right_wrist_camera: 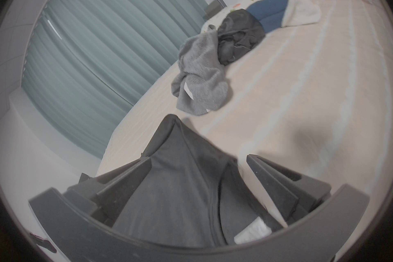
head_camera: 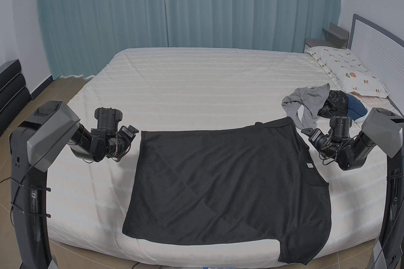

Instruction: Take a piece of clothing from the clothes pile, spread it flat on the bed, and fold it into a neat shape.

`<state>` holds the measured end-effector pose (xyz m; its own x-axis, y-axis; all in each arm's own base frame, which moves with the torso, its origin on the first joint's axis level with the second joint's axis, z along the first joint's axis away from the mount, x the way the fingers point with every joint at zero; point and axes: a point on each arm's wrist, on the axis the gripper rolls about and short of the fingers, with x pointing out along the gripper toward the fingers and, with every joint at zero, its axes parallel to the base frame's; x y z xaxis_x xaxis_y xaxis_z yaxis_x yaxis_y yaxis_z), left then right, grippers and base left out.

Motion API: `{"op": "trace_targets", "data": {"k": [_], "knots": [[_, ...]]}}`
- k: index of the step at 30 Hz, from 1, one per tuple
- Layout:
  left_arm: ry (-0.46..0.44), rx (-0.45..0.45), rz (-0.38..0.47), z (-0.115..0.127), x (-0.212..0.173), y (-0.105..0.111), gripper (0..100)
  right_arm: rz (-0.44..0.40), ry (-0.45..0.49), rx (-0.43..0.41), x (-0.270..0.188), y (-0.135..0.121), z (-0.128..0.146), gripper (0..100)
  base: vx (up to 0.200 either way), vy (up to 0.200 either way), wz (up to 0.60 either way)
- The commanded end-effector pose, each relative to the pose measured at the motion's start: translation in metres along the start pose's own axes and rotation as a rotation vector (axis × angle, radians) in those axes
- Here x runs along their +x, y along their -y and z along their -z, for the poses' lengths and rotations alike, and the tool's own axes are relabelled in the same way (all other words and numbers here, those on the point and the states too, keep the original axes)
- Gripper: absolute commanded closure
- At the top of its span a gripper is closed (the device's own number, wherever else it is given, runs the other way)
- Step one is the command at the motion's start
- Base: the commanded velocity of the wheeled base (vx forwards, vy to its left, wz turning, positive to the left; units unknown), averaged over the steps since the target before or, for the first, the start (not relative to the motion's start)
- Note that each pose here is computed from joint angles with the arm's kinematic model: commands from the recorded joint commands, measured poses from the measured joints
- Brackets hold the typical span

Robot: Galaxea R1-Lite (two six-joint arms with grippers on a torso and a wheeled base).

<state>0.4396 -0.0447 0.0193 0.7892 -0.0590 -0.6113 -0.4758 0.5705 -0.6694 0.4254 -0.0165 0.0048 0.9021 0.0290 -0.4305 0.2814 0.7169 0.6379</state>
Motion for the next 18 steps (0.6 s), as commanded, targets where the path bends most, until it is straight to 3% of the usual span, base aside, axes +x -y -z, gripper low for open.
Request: {"op": "trace_targets", "data": {"k": [1,4,9,13,18], "knots": [[-0.063,-0.011,0.062,0.011,-0.078,-0.005,0,-0.035,0.005,0.103,-0.073,-0.018,-0.008,0,-0.2,0.0,0.0],[-0.092,-0.002,0.052,0.024,-0.093,-0.017,0,-0.024,-0.008,0.105,-0.092,-0.018,-0.005,0,-0.2,0.0,0.0],[-0.138,-0.004,0.039,0.05,-0.115,-0.036,0,-0.014,-0.124,0.114,-0.126,-0.007,0.019,0,-0.2,0.0,0.0],[-0.148,-0.001,0.042,0.057,-0.118,-0.043,0,0.011,-0.179,0.112,-0.132,0.001,0.037,0,0.0,0.0,0.0],[-0.16,-0.003,0.029,0.059,-0.117,-0.048,0,-0.024,-0.162,0.111,-0.137,0.004,0.039,0,0.0,0.0,0.0]]}}
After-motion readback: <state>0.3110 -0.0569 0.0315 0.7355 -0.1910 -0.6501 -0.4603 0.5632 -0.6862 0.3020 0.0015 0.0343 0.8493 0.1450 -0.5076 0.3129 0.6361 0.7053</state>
